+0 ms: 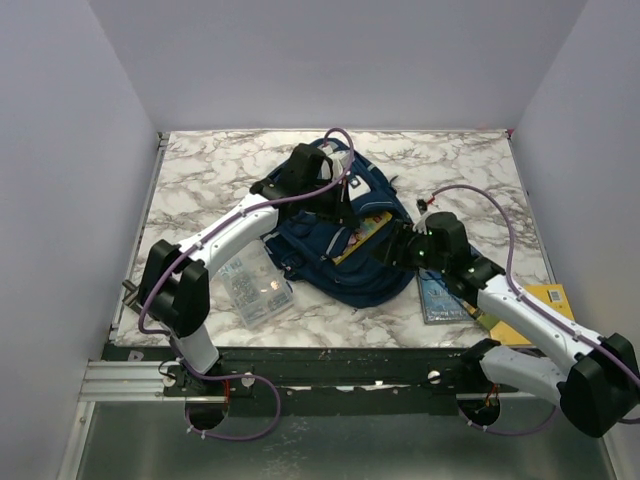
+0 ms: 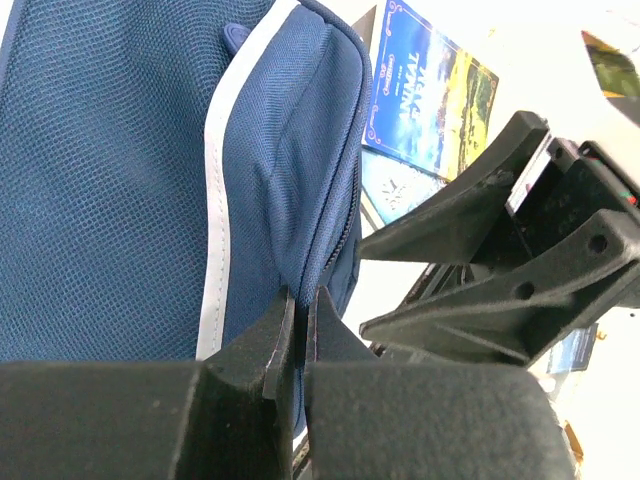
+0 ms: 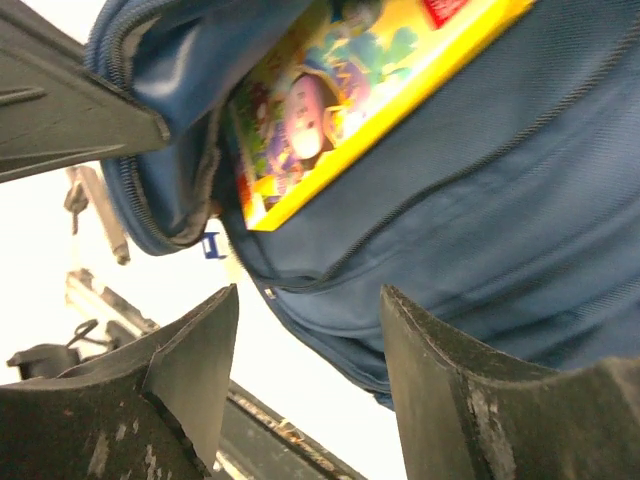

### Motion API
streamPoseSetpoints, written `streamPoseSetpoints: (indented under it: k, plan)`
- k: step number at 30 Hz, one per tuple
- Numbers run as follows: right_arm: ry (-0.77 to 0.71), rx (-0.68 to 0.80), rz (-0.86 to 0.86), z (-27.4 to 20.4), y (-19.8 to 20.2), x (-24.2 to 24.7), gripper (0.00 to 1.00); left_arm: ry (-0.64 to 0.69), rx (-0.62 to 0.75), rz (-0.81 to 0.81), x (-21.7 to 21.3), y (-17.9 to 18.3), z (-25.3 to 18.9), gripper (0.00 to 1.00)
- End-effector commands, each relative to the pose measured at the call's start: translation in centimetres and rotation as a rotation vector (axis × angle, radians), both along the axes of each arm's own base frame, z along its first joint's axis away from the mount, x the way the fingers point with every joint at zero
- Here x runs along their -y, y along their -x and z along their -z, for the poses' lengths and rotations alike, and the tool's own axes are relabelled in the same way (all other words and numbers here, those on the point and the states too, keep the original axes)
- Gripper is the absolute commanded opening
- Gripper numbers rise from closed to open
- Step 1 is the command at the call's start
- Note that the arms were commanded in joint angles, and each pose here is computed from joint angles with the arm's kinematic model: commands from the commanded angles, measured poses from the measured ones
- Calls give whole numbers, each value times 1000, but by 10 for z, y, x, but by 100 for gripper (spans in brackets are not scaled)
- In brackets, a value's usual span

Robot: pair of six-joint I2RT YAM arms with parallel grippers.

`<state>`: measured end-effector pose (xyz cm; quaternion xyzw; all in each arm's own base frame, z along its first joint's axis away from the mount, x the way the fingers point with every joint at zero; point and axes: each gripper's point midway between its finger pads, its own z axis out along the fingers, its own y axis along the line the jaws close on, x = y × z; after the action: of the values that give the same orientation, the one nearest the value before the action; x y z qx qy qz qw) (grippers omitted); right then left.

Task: Pack the student bag
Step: Place the stationery in the student bag.

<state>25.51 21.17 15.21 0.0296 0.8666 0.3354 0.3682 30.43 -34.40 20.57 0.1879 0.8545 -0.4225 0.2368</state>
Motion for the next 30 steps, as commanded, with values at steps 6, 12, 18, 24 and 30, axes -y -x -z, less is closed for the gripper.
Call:
streamPoseSetpoints:
  k: [6,12,18,24,30]
  plan:
    - [-228,29,-118,-21,33,-73,63,104,8,67,19,0,-25,0]
    - [-243,39,-10,-16,31,-71,61,103,46,58,14,1,-33,27]
    - [-245,53,108,-10,30,-81,59,117,87,34,3,0,-51,57]
    - [-132,-31,197,22,30,-109,59,108,204,-34,-21,-4,-83,65]
    - [24,-118,348,59,27,-118,57,1,366,-221,-66,-18,-101,70]
